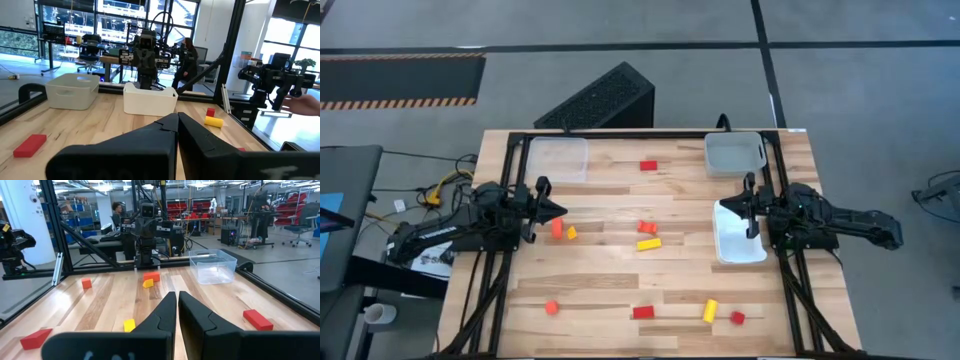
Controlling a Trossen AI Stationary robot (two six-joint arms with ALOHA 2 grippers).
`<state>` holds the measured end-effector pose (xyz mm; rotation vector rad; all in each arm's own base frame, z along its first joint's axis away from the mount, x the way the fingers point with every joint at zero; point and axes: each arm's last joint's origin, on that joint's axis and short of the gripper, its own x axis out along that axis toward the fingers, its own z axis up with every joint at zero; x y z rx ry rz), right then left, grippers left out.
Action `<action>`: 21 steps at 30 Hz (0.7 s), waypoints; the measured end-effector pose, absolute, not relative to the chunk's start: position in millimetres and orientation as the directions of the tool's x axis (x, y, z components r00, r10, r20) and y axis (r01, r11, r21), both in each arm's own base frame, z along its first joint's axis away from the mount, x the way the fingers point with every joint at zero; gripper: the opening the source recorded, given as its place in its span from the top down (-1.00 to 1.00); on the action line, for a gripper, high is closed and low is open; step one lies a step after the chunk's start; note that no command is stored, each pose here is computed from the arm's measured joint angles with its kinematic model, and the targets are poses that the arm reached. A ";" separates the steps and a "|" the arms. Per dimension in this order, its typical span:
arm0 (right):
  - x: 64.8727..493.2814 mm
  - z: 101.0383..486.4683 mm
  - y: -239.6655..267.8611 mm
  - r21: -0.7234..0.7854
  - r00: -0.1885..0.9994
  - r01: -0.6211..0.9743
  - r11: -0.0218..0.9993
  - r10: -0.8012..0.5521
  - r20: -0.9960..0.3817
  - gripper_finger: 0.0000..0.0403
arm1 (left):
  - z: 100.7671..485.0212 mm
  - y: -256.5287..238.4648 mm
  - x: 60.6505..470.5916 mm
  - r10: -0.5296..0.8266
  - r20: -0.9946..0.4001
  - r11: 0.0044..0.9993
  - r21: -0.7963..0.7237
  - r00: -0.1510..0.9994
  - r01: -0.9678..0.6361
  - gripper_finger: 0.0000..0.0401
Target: Sort & place blocks by color
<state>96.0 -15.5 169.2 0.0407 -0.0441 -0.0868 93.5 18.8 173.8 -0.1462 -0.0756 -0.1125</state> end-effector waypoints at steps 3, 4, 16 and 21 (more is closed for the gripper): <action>95.9 169.3 -15.6 0.024 0.995 0.087 0.996 -0.088 0.043 0.78 | 173.7 18.8 93.5 -0.106 0.083 0.983 -0.141 0.991 0.117 1.00; 96.0 169.2 -15.5 0.024 0.995 0.087 0.996 -0.087 0.042 0.78 | 173.7 18.8 93.6 -0.106 0.083 0.983 -0.141 0.991 0.117 1.00; 95.8 171.1 -16.0 0.025 0.993 0.102 0.995 -0.103 0.062 0.78 | 173.8 18.8 93.5 -0.106 0.083 0.983 -0.141 0.991 0.117 1.00; 95.4 175.2 -17.1 0.039 0.984 0.139 0.990 -0.143 0.105 0.78 | 173.7 18.8 93.5 -0.106 0.083 0.983 -0.141 0.991 0.117 1.00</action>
